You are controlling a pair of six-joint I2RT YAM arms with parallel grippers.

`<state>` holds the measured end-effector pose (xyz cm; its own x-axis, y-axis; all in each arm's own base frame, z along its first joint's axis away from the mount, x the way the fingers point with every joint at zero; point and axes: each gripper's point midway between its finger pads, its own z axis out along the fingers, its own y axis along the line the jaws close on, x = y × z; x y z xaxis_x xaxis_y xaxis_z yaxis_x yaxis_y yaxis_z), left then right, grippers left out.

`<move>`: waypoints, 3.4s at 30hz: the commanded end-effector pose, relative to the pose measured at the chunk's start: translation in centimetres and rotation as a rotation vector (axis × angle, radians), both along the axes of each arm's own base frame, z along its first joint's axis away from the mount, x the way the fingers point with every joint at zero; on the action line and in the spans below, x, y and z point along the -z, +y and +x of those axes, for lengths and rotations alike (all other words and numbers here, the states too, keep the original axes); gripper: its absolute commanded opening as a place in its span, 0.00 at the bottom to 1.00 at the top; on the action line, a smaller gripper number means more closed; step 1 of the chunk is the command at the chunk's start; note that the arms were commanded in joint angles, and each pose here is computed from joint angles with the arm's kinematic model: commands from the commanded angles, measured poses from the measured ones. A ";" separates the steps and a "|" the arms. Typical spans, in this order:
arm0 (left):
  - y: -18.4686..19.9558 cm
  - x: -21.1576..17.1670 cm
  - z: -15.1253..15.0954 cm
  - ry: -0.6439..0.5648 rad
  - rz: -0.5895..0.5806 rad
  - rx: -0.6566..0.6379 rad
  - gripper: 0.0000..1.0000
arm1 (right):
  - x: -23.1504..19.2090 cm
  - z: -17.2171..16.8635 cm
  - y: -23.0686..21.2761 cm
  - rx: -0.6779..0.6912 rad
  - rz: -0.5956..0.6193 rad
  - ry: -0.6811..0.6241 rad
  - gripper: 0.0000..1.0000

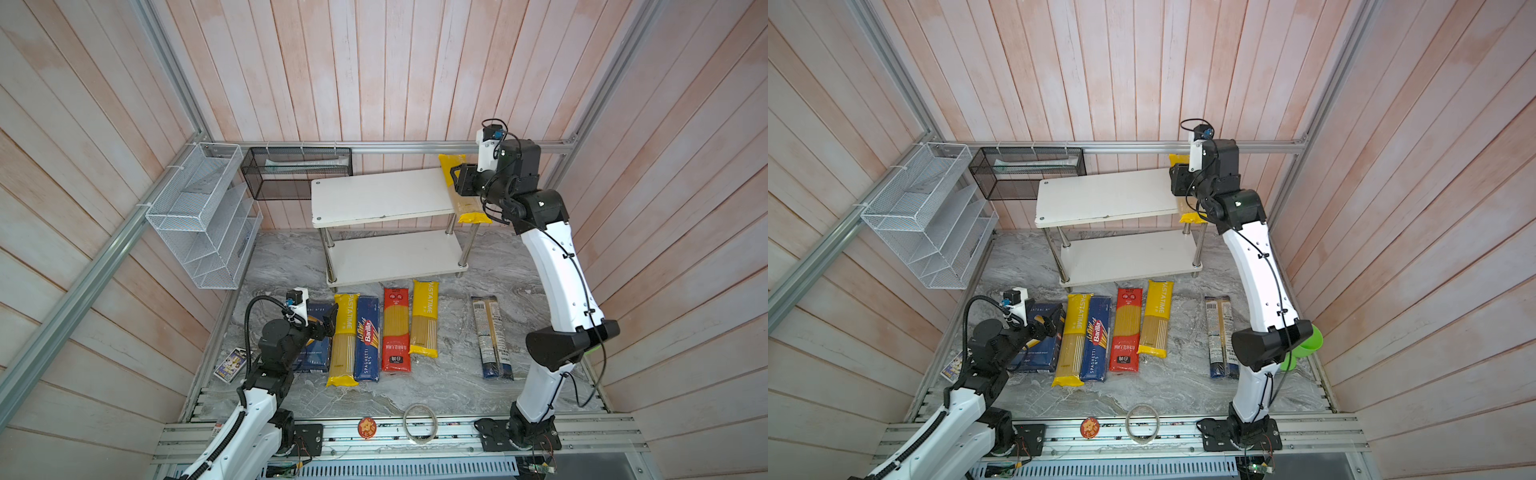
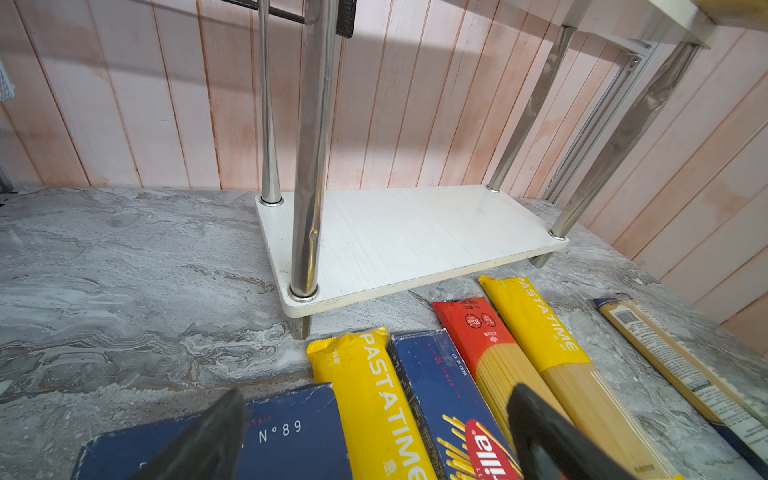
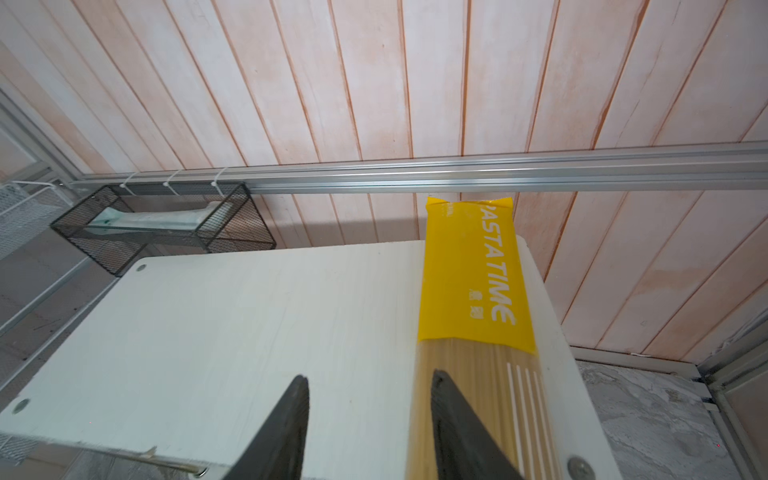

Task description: Place and organize the pasta boxes and bags onto the shelf

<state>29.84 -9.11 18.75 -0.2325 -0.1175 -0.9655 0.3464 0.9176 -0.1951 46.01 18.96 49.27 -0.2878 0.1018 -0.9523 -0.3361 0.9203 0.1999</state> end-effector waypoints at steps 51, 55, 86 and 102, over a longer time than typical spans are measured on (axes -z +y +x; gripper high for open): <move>-0.3 0.6 -0.7 0.011 -0.005 0.020 1.00 | 4.3 -2.5 6.2 -0.122 0.061 0.102 0.52; -0.3 0.6 -0.7 0.010 -0.005 0.019 1.00 | 5.8 -2.2 6.2 -0.116 0.043 0.142 0.52; -0.3 0.6 -0.7 0.012 -0.005 0.021 1.00 | 10.3 -1.1 0.1 0.003 0.050 0.248 0.54; -0.3 0.6 -0.8 0.010 -0.005 0.019 1.00 | 6.2 -7.3 4.2 -0.148 -0.008 0.109 0.56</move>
